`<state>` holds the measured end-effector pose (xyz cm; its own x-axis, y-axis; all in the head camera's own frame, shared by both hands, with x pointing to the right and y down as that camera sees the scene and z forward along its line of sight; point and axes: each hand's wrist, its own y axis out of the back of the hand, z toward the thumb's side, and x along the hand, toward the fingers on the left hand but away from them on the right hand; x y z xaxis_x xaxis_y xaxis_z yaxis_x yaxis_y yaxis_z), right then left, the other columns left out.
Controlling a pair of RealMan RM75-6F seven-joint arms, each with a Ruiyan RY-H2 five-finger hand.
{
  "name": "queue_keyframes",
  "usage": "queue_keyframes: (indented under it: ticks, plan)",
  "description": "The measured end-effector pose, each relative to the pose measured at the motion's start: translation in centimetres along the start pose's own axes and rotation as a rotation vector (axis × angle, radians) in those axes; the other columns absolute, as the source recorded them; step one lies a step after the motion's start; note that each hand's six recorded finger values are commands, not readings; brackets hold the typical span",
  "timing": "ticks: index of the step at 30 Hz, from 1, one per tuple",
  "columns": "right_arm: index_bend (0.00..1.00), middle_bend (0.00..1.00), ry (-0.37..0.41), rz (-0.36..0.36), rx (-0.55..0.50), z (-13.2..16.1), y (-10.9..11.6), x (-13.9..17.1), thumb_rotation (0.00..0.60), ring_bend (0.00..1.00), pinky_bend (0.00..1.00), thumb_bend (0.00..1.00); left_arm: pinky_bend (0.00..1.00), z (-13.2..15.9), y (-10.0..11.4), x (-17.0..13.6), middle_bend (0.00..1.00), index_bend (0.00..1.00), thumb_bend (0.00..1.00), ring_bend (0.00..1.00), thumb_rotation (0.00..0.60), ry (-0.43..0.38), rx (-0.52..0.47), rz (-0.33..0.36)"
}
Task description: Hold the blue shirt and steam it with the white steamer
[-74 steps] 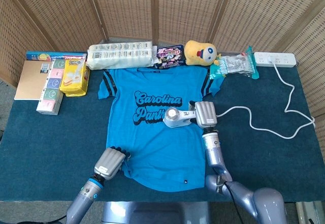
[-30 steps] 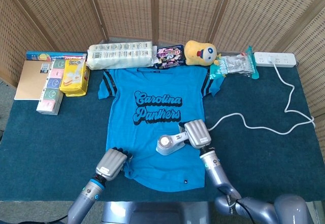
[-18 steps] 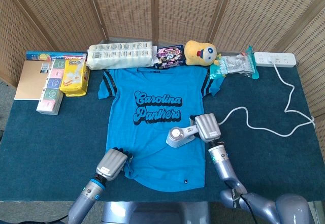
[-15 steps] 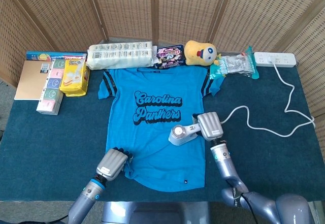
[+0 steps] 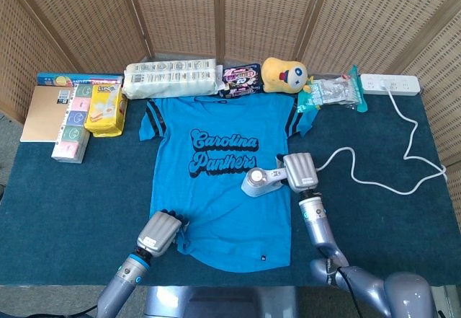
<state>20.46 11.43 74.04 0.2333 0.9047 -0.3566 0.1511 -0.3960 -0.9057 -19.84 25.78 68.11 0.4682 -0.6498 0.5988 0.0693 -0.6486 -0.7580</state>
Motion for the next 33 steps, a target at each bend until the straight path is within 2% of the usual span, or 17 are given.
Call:
queue_keyframes:
  ticks: [21, 26, 33]
  plan:
    - [0.74, 0.71, 0.137, 0.045, -0.113, 6.7, -0.5, 2.5, 0.6, 0.75, 0.69, 0.37, 0.49, 0.0, -0.2, 0.0, 0.54, 0.52, 0.65, 0.48, 0.6, -0.002, -0.008, -0.002]
    - [0.74, 0.71, 0.153, 0.053, -0.111, 6.9, -0.4, 3.1, 0.6, 0.75, 0.69, 0.37, 0.49, 0.0, -0.2, 0.0, 0.54, 0.52, 0.66, 0.48, 0.6, -0.002, -0.007, -0.004]
    - [0.74, 0.71, 0.135, 0.057, -0.096, 5.5, -0.4, 3.4, 0.6, 0.74, 0.69, 0.37, 0.49, 0.1, -0.3, 0.1, 0.54, 0.52, 0.66, 0.48, 0.6, -0.004, -0.007, -0.004]
